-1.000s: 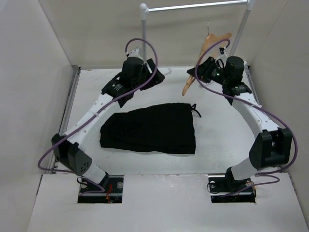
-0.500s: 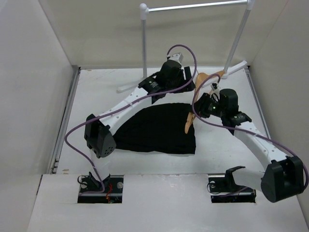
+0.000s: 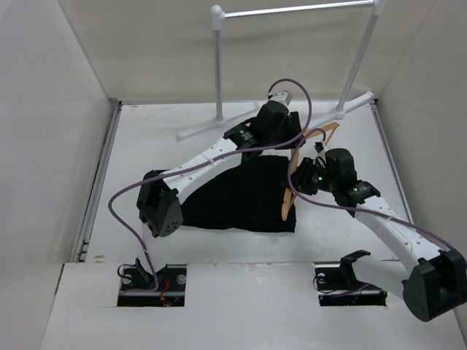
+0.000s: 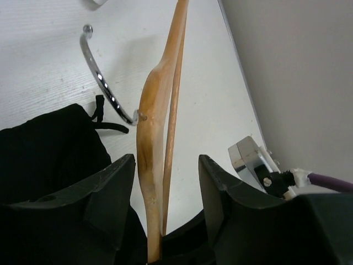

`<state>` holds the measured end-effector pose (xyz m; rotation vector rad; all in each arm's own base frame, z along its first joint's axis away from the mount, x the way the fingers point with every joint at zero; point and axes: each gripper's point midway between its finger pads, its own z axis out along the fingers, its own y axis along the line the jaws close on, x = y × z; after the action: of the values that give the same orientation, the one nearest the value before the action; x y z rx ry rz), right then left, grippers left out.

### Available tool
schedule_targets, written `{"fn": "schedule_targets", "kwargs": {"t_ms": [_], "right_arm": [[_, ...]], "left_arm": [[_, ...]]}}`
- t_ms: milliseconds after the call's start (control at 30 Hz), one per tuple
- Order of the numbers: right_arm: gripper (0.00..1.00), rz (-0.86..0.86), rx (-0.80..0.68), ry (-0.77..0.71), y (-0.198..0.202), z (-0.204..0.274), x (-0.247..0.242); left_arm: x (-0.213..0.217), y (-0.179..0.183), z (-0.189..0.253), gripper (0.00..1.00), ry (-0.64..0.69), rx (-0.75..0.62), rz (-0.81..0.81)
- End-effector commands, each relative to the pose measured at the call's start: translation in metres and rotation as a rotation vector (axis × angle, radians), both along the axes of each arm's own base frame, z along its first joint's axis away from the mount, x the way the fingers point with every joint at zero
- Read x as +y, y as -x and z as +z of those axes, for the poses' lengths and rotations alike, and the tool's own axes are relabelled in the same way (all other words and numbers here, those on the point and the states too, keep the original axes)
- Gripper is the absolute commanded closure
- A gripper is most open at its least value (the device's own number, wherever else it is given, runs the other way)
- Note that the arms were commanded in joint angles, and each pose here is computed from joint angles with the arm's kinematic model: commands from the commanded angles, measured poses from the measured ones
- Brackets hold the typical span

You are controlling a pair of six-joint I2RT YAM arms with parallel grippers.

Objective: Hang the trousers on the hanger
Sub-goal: Pick up the hanger from the clothesline.

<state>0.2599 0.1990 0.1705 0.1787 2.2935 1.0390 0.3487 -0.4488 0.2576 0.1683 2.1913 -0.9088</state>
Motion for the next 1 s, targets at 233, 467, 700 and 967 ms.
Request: {"fn": "schedule_targets", "kwargs": {"t_ms": [233, 467, 700, 967], "right_arm": [[0.81, 0.006, -0.008, 0.036, 0.024, -0.007, -0.007], [0.77, -0.031, -0.013, 0.048, 0.037, -0.002, -0.022], [0.46, -0.109, -0.041, 0.059, 0.043, 0.018, -0.046], [0.87, -0.226, -0.010, 0.089, -0.005, -0.004, -0.062]], "left_arm": [[-0.014, -0.007, -0.023, 0.73, 0.009, 0.023, 0.012], [-0.016, 0.009, -0.048, 0.99, 0.022, 0.089, 0.050], [-0.004, 0.035, -0.056, 1.00, 0.126, 0.157, 0.174], [0.013, 0.059, -0.074, 1.00, 0.102, 0.096, 0.324]]}}
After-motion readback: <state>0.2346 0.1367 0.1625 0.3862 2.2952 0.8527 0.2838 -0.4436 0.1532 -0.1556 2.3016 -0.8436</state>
